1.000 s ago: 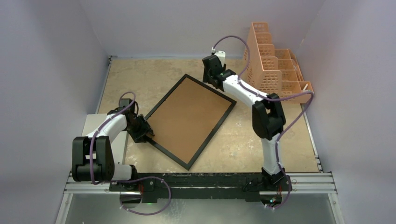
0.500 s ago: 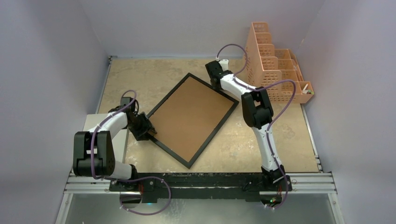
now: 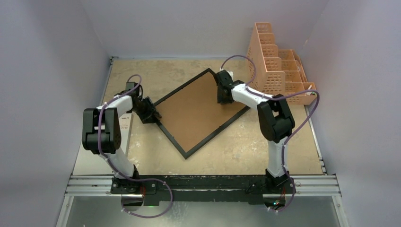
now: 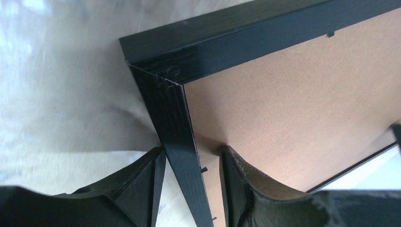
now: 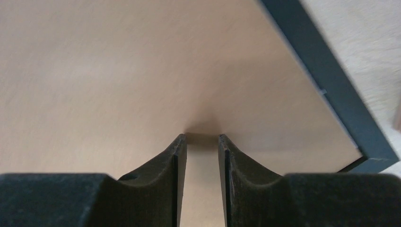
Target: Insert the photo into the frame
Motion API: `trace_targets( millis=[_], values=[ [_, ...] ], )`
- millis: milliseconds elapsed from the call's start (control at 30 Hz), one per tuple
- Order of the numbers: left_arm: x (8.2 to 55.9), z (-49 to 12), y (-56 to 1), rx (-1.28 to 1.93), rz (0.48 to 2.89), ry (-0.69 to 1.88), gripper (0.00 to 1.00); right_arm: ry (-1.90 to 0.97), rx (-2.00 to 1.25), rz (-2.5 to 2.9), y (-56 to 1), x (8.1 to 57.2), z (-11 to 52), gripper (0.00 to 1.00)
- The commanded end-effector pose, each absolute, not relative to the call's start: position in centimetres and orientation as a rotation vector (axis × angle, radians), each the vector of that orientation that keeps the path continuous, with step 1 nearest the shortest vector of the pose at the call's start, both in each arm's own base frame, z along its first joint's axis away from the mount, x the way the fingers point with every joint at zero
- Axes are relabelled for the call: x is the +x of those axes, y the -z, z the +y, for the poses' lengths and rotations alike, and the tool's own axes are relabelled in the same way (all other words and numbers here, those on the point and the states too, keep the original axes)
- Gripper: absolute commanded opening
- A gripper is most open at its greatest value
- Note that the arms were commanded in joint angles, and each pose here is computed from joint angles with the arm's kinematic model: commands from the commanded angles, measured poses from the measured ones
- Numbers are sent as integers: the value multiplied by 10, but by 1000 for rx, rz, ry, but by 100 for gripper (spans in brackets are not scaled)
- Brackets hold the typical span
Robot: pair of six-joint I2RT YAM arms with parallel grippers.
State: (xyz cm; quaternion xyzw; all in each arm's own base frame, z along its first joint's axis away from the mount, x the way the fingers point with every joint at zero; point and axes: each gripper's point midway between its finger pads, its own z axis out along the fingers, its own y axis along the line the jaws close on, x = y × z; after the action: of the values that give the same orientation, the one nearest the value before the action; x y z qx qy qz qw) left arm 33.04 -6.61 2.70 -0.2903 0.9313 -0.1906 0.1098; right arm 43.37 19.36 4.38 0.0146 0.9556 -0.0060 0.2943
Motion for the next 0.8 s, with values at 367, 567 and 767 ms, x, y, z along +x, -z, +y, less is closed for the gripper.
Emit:
trace_targets(
  millis=[367,567,767],
  values=[
    [425,-42,-77,-506,2543,453,49,-65,119,2398,-120,428,197,50],
    [392,-50,-89,-514,2543,506,57,85,174,2325,-127,495,182,64],
    [347,-61,-88,-570,2548,567,64,329,185,2350,-104,532,149,59]
  ],
)
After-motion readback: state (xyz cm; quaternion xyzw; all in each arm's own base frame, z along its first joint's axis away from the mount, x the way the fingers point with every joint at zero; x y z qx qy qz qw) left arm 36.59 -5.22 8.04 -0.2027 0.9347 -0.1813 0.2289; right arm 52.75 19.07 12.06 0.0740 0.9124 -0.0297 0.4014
